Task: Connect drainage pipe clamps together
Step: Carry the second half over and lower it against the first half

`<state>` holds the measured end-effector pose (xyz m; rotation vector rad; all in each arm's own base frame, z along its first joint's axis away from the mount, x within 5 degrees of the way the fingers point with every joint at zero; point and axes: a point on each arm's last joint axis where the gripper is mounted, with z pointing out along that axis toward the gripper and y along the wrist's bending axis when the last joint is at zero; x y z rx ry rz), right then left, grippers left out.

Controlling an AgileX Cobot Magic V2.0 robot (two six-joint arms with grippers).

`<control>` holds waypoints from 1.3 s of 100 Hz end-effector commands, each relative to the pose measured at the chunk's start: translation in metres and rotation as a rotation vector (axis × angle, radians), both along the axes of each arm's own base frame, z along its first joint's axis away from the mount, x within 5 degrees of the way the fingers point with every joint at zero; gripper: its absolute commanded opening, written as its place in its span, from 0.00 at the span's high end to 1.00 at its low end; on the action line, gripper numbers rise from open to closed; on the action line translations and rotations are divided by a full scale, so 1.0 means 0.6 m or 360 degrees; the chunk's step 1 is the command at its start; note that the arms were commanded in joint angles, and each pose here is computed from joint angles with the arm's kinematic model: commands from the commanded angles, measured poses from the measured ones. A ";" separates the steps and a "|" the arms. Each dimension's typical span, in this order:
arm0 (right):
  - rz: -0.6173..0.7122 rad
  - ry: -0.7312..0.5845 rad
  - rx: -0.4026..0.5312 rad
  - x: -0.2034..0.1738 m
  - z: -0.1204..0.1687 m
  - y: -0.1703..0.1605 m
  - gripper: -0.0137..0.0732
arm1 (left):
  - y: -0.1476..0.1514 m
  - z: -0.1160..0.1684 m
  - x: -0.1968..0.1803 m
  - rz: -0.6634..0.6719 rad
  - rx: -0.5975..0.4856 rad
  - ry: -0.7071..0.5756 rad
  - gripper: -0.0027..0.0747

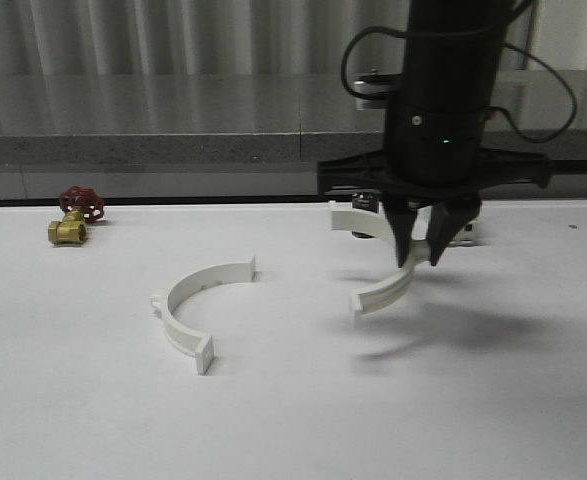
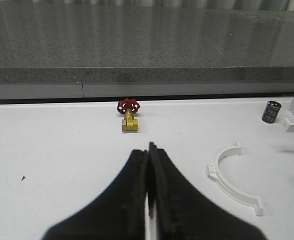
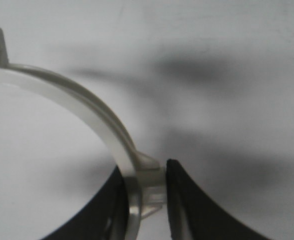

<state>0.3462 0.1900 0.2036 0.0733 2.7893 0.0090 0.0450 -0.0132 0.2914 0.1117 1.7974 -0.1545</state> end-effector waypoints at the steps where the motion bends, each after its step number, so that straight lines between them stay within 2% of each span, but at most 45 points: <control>1: 0.0027 -0.0134 0.0069 0.010 0.045 0.021 0.81 | 0.001 0.025 0.002 0.0022 -0.0044 -0.0150 0.99; 40: 0.0061 -0.0076 0.0099 0.016 0.023 0.089 0.81 | 0.001 0.025 0.002 0.0022 -0.0044 -0.0150 0.99; 98: -0.0009 0.0030 0.0176 0.020 -0.014 0.108 0.81 | 0.001 0.025 0.002 0.0022 -0.0044 -0.0150 0.99; 130: -0.0025 0.0021 0.0279 0.021 -0.014 0.119 0.81 | 0.001 0.025 0.002 0.0022 -0.0044 -0.0150 0.99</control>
